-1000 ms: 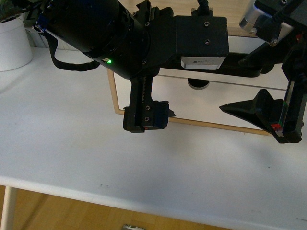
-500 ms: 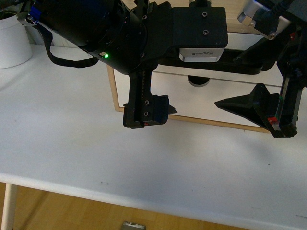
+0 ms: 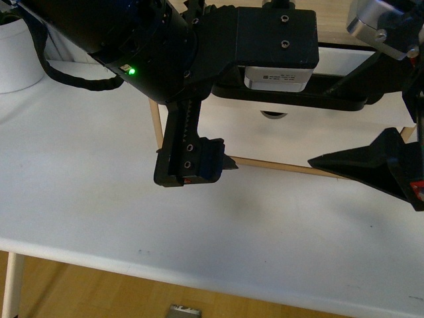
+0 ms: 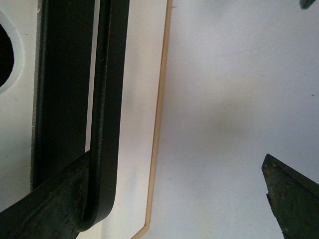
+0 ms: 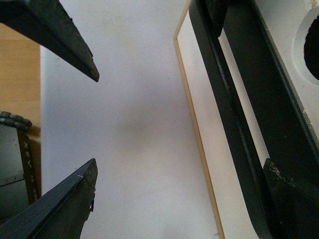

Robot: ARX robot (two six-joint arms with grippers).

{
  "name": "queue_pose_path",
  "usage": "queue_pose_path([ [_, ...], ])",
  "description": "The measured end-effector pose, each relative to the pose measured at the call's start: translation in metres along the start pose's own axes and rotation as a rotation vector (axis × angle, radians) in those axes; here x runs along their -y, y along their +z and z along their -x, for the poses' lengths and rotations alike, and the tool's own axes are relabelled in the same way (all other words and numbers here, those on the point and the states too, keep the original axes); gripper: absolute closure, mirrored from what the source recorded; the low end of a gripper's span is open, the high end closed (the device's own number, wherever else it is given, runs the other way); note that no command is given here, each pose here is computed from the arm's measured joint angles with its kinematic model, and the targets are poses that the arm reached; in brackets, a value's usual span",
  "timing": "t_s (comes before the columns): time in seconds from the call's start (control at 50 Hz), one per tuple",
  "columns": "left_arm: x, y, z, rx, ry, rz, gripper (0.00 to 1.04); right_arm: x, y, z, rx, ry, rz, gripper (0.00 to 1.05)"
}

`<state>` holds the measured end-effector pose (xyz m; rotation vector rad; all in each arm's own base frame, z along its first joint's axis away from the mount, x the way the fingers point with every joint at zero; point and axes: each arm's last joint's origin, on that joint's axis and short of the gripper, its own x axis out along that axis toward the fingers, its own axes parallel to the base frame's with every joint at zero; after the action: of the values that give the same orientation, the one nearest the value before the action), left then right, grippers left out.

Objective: Pull drawer

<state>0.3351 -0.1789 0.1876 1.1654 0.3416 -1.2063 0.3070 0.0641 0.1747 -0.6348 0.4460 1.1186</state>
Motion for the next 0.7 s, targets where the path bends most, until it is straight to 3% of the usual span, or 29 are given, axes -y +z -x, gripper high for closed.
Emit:
queue_pose_path([
  [0.7, 0.035, 0.013, 0.031, -0.05, -0.145, -0.031, 0.06, -0.044, 0.002, 0.025, -0.033, 0.147, 0.06, 0.09],
])
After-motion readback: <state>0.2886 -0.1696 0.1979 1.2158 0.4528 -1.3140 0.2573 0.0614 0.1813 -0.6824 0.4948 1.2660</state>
